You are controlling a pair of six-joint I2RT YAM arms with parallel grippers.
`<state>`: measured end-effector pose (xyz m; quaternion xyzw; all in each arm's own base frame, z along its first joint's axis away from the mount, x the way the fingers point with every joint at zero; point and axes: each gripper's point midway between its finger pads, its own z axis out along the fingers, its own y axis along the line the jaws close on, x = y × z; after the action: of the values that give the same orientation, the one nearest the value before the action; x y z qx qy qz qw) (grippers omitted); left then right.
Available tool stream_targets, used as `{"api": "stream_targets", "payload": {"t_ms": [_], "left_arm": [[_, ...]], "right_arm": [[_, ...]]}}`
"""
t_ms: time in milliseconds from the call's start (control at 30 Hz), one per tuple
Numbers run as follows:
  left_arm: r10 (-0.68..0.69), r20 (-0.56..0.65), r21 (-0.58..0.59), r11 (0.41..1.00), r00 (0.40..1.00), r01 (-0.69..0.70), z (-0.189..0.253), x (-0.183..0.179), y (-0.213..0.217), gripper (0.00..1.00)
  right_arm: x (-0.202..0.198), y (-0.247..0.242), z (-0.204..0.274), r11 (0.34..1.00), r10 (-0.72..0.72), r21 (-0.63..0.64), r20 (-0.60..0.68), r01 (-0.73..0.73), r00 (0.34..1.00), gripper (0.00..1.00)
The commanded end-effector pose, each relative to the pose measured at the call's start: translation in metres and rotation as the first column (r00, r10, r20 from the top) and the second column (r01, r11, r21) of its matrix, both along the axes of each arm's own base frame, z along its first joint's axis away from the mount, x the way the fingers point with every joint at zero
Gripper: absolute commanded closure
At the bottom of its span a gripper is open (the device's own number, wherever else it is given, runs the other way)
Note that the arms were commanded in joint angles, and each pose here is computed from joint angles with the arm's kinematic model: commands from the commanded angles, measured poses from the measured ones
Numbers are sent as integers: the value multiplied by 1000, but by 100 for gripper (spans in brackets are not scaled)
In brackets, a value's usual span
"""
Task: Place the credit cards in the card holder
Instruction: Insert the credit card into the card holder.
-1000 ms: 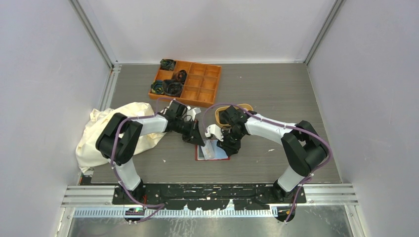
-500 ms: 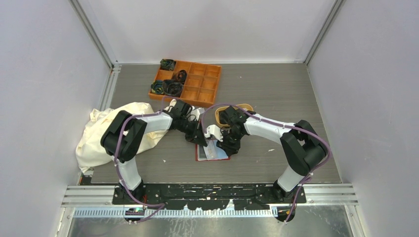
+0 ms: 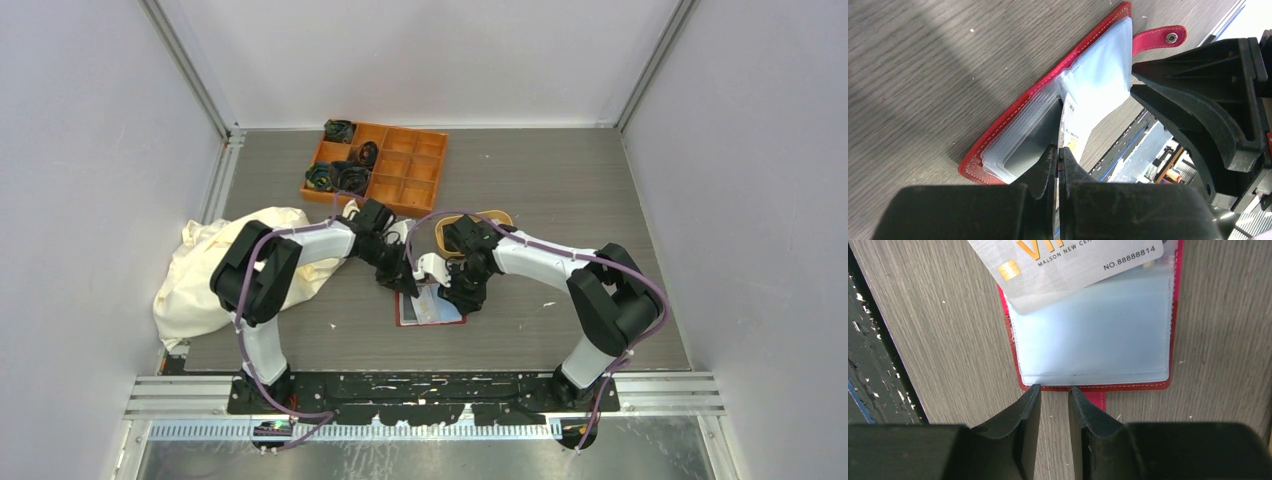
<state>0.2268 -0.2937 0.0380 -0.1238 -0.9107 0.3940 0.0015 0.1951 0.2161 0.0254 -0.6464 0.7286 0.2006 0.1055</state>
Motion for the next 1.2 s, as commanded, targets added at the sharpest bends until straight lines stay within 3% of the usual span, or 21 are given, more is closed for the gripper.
{"api": "stream_targets", "payload": {"t_ms": [0, 400, 833, 1167], "left_arm": [[-17, -2, 65, 998, 1000, 17, -7, 2, 0, 99], [-40, -33, 120, 992, 999, 44, -12, 4, -6, 96], [-57, -27, 90, 994, 998, 60, -8, 11, -21, 94], [-69, -49, 83, 994, 996, 73, -14, 7, -22, 90]], "right_arm": [[9, 9, 9, 1000, 5, 17, 35, -5, 999, 68], [9, 10, 10, 1000, 7, 16, 42, -7, 999, 67], [9, 11, 13, 1000, 6, 23, 48, -7, 999, 67], [-1, 29, 35, 988, 30, 151, 41, -36, 999, 67]]}}
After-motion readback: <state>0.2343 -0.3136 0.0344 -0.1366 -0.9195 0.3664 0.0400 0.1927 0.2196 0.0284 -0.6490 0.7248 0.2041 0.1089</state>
